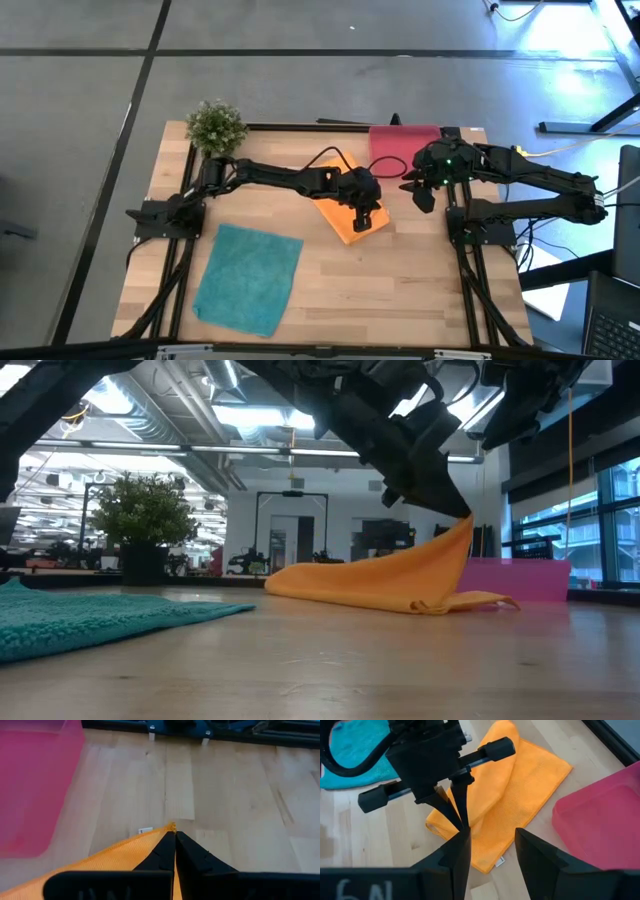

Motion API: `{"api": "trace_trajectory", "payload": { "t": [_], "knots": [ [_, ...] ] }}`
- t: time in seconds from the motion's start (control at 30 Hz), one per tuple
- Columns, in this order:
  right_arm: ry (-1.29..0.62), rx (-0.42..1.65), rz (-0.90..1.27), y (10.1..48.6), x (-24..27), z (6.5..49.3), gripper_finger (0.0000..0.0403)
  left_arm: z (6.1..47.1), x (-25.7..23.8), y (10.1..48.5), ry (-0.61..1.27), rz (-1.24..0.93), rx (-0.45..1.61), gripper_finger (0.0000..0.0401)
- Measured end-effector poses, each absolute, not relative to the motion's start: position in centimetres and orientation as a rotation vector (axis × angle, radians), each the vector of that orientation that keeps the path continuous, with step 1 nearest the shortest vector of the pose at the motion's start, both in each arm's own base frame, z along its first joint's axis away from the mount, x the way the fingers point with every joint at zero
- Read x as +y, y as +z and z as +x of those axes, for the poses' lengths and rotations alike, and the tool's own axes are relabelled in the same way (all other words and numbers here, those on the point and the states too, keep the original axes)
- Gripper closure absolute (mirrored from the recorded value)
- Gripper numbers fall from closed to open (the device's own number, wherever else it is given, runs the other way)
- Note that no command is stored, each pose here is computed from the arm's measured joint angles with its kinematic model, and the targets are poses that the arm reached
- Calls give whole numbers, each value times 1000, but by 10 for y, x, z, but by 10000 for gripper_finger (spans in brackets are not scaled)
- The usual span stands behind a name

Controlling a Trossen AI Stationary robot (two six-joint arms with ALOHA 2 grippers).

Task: Roll microfiber towels into tight, uniform cylinder then place into a basket
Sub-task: Fold the orange microfiber towel

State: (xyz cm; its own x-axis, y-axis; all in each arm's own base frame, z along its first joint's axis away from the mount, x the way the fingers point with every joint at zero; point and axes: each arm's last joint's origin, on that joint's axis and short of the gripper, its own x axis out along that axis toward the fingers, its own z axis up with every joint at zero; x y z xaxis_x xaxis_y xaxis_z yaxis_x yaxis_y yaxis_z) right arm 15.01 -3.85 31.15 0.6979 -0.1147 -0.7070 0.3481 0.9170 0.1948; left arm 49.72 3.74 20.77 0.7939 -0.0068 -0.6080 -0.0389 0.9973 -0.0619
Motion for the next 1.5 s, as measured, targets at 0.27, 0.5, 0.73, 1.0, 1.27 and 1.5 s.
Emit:
{"api": "trace_trajectory", "payload": {
  "t": [0.27,0.5,0.73,1.0,1.27,1.5],
  "knots": [
    [-263,757,328,312,-38,150,249,498,37,209,15,-63,639,382],
    [-263,757,327,312,-38,150,249,501,38,214,28,-54,576,328],
    [-262,757,326,312,-38,150,249,492,52,212,154,-92,674,322],
    [-157,783,365,303,-34,152,249,444,76,192,305,-284,1173,321],
    [-81,801,464,243,-27,163,249,421,74,183,439,-179,1403,325],
    [-4,740,548,183,-25,165,249,416,74,164,401,-141,1425,325]
  ]
}}
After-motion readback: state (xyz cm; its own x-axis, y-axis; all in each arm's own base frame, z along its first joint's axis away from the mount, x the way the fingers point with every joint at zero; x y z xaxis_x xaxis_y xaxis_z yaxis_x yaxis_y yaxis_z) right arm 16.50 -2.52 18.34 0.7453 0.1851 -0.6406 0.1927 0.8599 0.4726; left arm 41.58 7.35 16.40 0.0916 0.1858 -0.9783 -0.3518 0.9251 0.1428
